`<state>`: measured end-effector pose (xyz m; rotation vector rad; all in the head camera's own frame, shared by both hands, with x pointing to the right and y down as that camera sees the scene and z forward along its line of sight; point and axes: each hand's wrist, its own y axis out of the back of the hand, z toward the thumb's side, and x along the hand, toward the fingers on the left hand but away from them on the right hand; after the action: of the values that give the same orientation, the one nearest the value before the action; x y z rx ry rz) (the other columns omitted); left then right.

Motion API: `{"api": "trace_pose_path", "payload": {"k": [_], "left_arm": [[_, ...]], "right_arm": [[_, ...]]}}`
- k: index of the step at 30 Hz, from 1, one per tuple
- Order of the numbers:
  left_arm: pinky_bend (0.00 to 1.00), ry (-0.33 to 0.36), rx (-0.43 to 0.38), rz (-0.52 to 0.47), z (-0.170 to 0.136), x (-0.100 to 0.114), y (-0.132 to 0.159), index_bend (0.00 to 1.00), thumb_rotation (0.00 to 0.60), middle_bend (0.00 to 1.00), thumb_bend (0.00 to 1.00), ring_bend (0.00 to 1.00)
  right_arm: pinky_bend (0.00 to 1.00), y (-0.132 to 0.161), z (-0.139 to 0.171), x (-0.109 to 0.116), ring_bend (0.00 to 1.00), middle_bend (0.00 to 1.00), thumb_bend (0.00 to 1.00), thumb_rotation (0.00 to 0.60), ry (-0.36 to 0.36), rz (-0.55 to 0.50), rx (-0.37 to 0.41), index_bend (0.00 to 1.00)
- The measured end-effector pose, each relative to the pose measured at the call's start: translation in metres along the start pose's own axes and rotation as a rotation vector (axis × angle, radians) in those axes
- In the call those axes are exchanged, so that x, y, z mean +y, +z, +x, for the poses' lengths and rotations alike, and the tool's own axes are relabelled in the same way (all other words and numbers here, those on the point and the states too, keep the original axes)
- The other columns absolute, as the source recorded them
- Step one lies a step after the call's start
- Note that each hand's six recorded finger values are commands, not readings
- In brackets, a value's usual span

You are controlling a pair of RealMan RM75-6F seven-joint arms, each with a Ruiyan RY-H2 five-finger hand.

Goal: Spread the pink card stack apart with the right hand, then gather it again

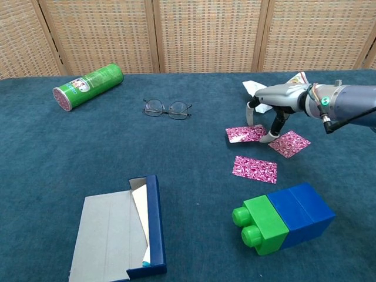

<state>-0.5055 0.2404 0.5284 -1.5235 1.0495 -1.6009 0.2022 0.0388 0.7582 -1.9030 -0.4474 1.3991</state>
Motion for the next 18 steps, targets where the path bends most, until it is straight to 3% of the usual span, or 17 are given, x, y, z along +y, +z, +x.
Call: {"api": "trace_pose_path", "payload": {"k": [7,18], "left_arm": [[0.0,0.002,-0.003,-0.001,-0.001,0.001,0.002,0.0,0.6,0.0,0.12,0.0],[0.0,0.013,-0.011,0.001,-0.004,0.005,0.006,0.0,0.6,0.0,0.12,0.0]], "right_arm": [[0.0,-0.025,0.015,0.004,0.0,0.21,0.37,0.6,0.0,0.023,-0.022,0.44],[0.0,-0.06,0.041,-0.009,0.0,0.21,0.38,0.6,0.029,0.054,-0.054,0.44]]}}
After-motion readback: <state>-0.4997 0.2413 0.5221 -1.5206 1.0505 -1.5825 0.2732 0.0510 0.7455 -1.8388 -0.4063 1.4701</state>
